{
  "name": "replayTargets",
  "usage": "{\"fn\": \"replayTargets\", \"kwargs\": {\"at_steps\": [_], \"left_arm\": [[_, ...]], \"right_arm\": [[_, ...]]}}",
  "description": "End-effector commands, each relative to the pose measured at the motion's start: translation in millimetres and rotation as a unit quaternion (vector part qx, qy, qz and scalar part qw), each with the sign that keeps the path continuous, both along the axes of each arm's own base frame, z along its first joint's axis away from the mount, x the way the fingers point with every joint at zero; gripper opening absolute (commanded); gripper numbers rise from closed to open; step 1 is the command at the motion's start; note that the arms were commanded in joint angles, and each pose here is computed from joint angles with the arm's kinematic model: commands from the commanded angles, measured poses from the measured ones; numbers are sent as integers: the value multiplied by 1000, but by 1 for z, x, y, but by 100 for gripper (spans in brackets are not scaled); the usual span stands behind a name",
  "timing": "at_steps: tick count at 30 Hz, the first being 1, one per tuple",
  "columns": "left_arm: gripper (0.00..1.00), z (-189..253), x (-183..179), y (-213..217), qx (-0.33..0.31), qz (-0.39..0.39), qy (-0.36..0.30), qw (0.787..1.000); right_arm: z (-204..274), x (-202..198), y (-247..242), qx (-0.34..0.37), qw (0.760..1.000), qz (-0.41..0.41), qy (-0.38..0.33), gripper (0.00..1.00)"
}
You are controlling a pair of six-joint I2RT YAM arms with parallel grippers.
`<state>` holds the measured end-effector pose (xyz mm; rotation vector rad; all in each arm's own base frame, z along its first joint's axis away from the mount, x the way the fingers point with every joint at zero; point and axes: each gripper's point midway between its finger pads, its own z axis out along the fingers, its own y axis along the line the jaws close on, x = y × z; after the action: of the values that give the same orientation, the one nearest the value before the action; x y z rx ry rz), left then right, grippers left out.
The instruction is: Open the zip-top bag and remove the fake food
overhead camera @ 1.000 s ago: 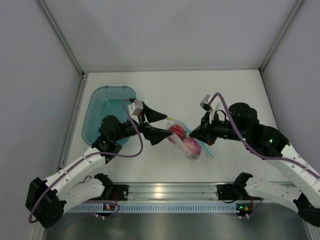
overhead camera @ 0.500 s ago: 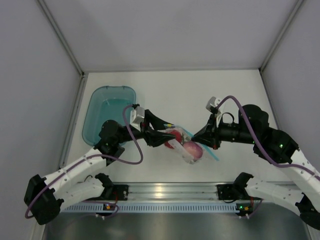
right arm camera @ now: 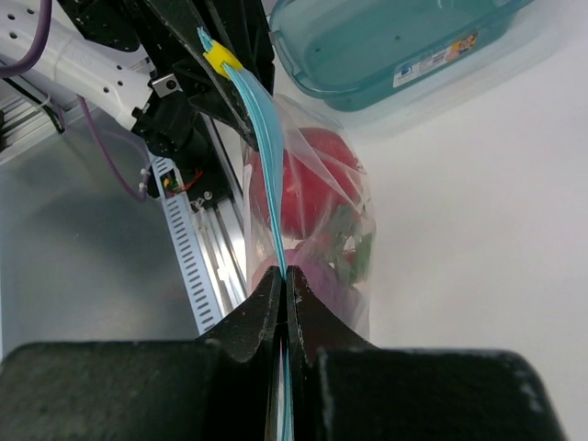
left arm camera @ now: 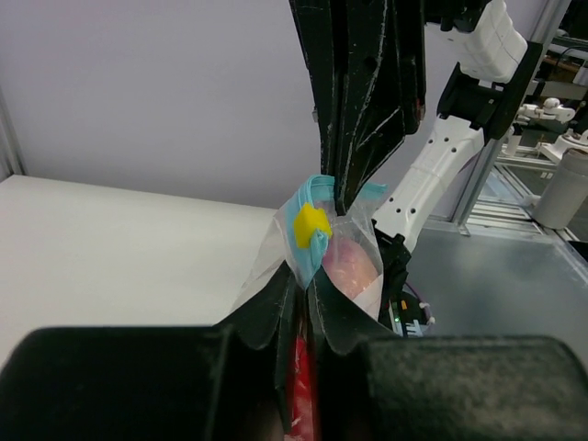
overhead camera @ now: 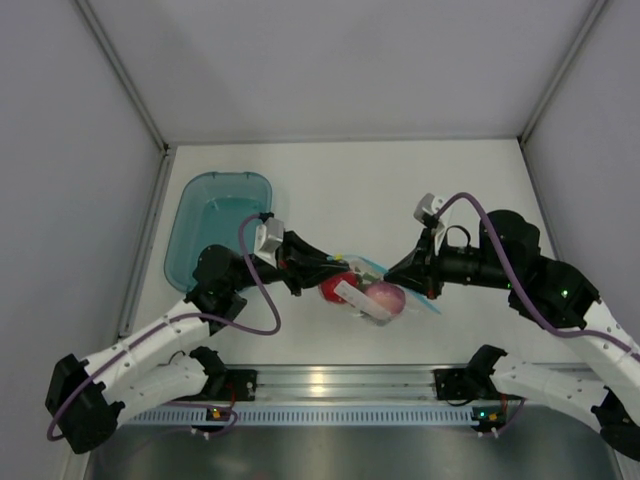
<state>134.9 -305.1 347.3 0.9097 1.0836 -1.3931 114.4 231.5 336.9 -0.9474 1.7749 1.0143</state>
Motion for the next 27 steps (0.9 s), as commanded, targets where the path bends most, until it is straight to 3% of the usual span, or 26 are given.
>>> {"fn": "replayTargets", "kwargs": {"at_steps": [1, 3, 6, 12, 13, 14, 15, 16, 22, 27], "left_arm": [[13, 19, -14, 8, -33, -9, -46, 998], [13, 21, -16, 10, -36, -10, -49, 998], [0, 21, -20, 10, -34, -19, -53, 998], [0, 23, -26, 9, -31, -39, -47, 998], [0, 24, -26, 9, -31, -41, -45, 998], [0, 22, -24, 7, -29, -41, -39, 998], [0, 22, -24, 7, -28, -43, -32, 998], [0, 23, -24, 6, -28, -44, -29, 998], [0, 14, -21, 1, -17, -54, -1, 998], [0, 10, -21, 0, -13, -56, 11, 998]], "right_arm": [[16, -2, 1, 19, 999, 7, -36, 0], [11, -3, 1, 15, 999, 13, -36, 0], [4, -6, 2, 10, 999, 29, -38, 0], [-3, -10, 8, 14, 997, 58, -54, 0], [0, -11, 9, 21, 996, 64, -59, 3], [5, -10, 11, 35, 995, 63, -71, 15], [7, -10, 11, 40, 994, 63, -76, 17], [10, -9, 12, 46, 994, 62, -82, 27], [32, -3, 27, 73, 987, 81, -115, 30], [52, 6, 40, 78, 982, 94, -146, 42]]}}
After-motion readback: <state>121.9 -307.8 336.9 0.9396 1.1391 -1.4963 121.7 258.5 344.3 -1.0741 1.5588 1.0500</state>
